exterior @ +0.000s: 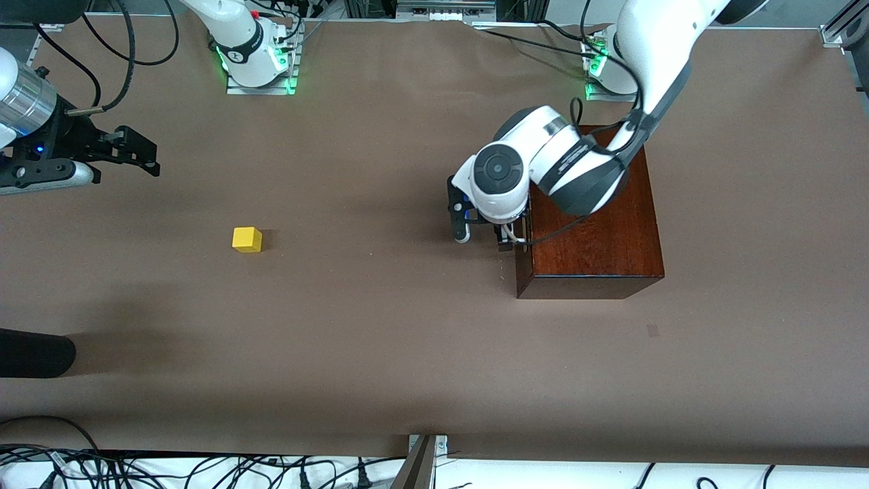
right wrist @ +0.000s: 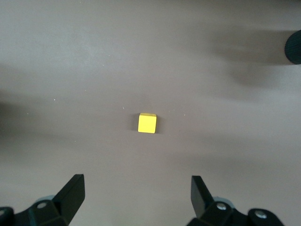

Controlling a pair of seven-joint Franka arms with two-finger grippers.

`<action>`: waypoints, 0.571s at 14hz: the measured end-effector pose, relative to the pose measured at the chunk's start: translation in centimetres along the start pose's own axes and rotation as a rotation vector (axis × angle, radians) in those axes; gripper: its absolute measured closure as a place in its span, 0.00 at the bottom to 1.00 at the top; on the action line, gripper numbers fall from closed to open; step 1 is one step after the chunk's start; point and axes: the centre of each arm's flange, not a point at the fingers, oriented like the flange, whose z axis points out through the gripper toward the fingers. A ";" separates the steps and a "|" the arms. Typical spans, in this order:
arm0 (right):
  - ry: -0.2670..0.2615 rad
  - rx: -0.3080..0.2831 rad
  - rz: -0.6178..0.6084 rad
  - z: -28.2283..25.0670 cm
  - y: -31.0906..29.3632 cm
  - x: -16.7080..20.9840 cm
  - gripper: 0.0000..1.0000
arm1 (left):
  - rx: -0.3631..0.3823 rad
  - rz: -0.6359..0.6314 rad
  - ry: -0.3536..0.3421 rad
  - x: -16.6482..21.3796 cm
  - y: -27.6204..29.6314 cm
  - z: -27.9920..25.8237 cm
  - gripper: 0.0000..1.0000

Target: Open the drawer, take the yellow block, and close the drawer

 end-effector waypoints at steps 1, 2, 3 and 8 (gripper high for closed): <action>-0.003 0.000 0.002 0.0 0.1 0.0 0.00 | 0.004 -0.047 0.019 -2.0 -0.7 -2.9 0.00; -0.008 0.000 0.004 0.0 0.2 -0.1 0.00 | -0.001 -0.107 0.036 -4.5 -1.7 -5.7 0.00; -0.010 0.000 0.005 0.1 0.3 -0.1 0.00 | -0.014 -0.186 0.054 -7.2 -2.6 -8.2 0.00; -0.014 -0.002 0.004 0.2 0.3 0.0 0.00 | -0.068 -0.501 0.022 -19.4 -6.4 -14.2 0.00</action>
